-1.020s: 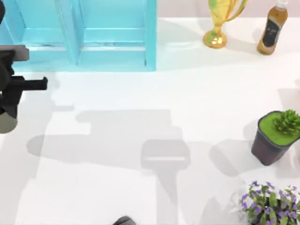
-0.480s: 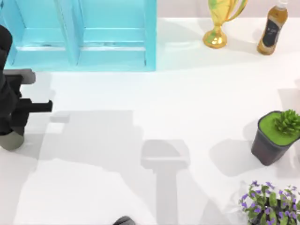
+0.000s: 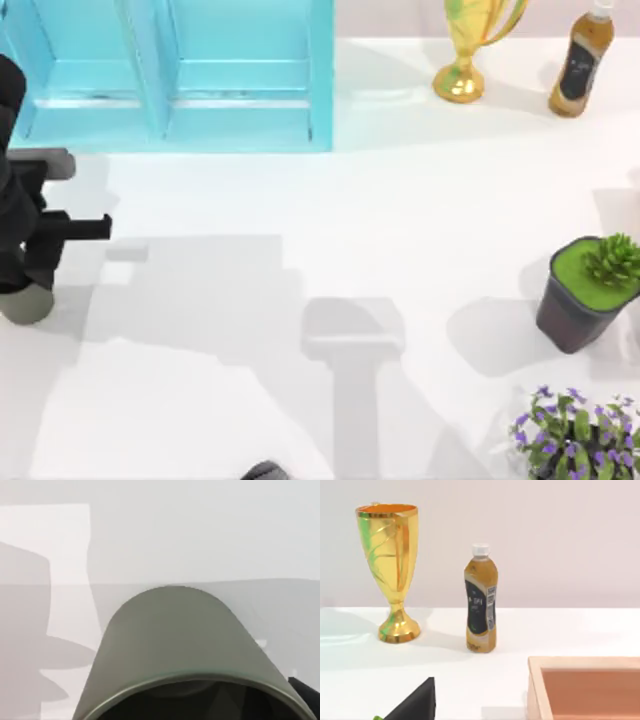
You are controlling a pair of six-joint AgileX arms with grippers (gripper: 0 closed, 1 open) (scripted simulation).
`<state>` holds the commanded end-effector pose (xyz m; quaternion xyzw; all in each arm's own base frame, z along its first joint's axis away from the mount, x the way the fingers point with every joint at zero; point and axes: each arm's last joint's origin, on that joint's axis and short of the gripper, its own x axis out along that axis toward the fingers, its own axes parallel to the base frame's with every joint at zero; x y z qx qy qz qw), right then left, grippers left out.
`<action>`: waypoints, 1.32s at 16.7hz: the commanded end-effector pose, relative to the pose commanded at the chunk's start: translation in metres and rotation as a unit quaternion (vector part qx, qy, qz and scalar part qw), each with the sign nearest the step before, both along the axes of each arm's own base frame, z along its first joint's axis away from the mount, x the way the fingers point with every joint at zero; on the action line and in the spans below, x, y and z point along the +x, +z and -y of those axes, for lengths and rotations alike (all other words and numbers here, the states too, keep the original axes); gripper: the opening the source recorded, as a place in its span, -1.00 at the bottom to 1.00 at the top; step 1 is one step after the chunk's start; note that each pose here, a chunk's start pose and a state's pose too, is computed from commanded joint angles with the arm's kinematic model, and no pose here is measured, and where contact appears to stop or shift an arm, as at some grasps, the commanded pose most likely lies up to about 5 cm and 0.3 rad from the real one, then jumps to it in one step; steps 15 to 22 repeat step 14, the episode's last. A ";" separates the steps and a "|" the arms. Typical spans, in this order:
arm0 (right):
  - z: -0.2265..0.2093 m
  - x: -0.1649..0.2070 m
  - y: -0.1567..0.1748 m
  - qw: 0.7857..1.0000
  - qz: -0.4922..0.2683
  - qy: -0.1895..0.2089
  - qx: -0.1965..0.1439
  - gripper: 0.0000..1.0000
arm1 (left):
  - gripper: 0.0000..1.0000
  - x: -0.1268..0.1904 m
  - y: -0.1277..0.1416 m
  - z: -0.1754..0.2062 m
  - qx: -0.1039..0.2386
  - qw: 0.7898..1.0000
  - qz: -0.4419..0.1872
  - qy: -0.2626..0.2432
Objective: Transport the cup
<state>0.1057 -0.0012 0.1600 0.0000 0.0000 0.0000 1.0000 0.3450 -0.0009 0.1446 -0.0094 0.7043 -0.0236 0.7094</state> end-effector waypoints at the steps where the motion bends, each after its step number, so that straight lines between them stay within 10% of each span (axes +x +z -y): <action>1: 0.000 0.000 0.000 1.000 0.000 0.000 0.000 1.00 | -0.10 0.000 0.000 0.000 0.000 1.000 0.000 0.000; 8: 0.000 0.000 0.000 1.000 0.000 0.000 0.000 1.00 | 0.96 0.000 0.000 0.000 0.000 1.000 0.000 0.000; 22: 0.000 0.000 0.000 1.000 0.000 0.000 0.000 1.00 | 1.00 0.000 0.000 0.000 0.000 1.000 0.000 0.000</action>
